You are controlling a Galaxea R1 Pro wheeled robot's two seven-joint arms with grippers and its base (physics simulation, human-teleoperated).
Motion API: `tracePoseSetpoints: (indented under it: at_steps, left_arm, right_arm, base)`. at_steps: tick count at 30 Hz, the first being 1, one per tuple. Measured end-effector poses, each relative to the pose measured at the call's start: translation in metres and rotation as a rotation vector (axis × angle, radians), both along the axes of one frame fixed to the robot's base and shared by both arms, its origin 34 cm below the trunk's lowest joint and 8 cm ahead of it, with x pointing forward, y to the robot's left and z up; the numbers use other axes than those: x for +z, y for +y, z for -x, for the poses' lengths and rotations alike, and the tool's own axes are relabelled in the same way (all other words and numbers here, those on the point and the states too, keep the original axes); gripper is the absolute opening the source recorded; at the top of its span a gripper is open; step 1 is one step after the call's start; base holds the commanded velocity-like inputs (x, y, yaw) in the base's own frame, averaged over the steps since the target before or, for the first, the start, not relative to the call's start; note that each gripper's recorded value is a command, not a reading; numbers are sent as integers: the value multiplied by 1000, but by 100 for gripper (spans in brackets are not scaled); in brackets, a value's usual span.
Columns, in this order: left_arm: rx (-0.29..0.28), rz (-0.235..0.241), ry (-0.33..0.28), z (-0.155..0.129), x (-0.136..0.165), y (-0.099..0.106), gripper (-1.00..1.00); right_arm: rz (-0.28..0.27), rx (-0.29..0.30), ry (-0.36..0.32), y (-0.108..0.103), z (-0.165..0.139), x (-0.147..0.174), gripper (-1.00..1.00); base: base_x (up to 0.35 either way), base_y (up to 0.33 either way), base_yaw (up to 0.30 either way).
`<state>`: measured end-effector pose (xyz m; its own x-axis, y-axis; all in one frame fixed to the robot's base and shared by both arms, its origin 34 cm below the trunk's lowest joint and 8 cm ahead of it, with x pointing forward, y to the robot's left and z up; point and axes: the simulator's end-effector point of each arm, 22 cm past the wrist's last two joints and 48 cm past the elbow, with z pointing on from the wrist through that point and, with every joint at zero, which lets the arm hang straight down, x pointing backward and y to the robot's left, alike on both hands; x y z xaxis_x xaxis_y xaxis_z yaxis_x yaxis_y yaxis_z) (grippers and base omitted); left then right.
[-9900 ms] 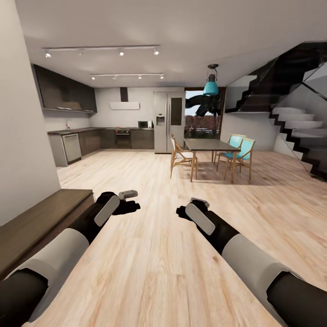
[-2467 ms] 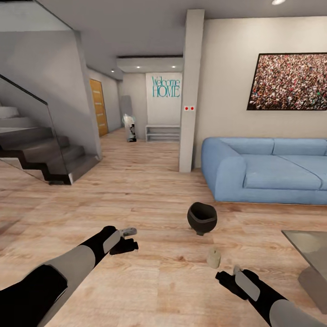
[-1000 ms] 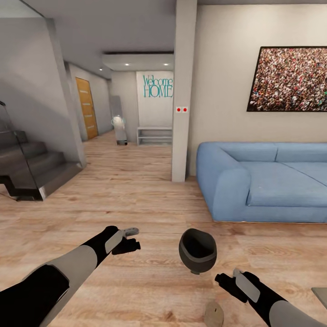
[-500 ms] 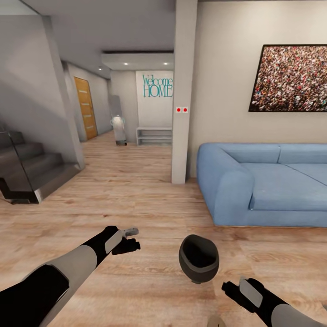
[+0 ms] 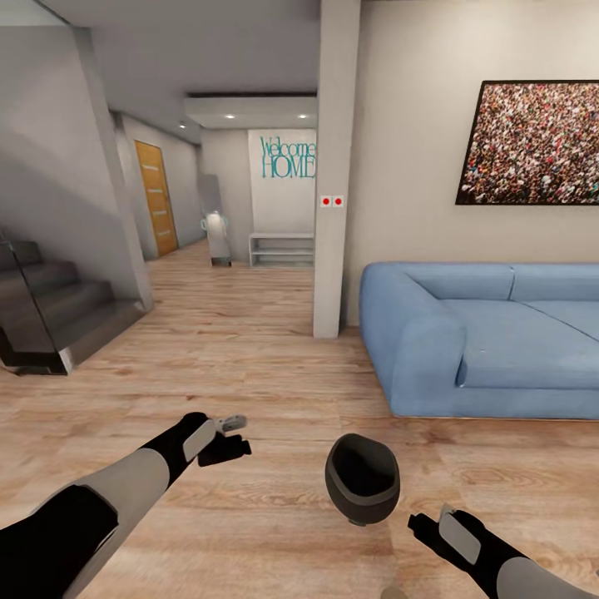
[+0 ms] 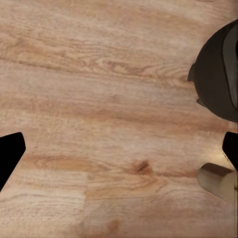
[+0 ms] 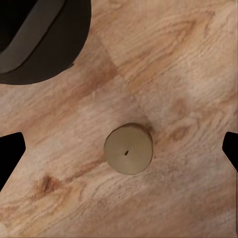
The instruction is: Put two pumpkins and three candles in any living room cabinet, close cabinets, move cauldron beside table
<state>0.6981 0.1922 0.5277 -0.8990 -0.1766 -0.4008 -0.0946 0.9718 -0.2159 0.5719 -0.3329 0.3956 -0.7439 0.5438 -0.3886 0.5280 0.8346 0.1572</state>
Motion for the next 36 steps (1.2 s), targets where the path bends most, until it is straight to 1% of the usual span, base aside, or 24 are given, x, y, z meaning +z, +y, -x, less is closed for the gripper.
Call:
tracePoseSetpoints:
  at_steps: [2,3,5,6,8,9,13,16,18,25,26,28,30,32,33,36]
  left_arm:
    - [10,25,4,0,1,-3,100]
    - [21,47,8,0,1,-4,100]
    - [30,70,30,4,0,-4,100]
    - [29,88,56,9,-1,-6,100]
    - [25,140,95,16,2,-6,100]
    - [25,173,99,15,5,-5,100]
    - [25,313,78,11,19,6,100]
    - [15,368,69,12,19,7,100]
    - [11,387,66,12,18,7,100]
    - [14,415,66,16,4,8,100]
    - [17,418,65,17,3,10,100]
    - [29,425,57,17,0,23,100]
    - [37,463,41,15,2,30,100]
    - [41,526,15,13,9,35,100]
    - [41,547,5,13,11,37,100]
    - [37,586,-13,13,12,39,100]
  right_arm:
    - [11,13,2,-1,0,0,100]
    - [18,20,4,-1,0,0,100]
    - [22,25,5,-2,1,0,100]
    - [24,26,5,-2,1,0,100]
    - [26,27,4,-2,0,0,100]
    - [26,28,4,-2,0,0,100]
    - [27,29,3,-2,1,-4,100]
    - [27,30,3,-2,2,-11,100]
    - [27,31,4,-2,3,-15,100]
    - [29,30,1,-2,6,-30,100]
    - [29,30,1,-2,7,-32,100]
    - [30,30,0,-2,8,-36,100]
    - [30,31,0,-2,9,-41,100]
    - [31,31,0,-2,10,-45,100]
    - [31,31,0,-2,10,-47,100]
    - [30,32,-2,-2,11,-54,100]
  base:
    - [0,0,0]
    - [0,0,0]
    - [0,0,0]
    - [0,0,0]
    - [0,0,0]
    - [0,0,0]
    - [0,0,0]
    - [0,0,0]
    - [0,0,0]
    - [0,0,0]
    - [0,0,0]
    - [0,0,0]
    - [0,0,0]
    - [0,0,0]
    - [0,0,0]
    - [0,0,0]
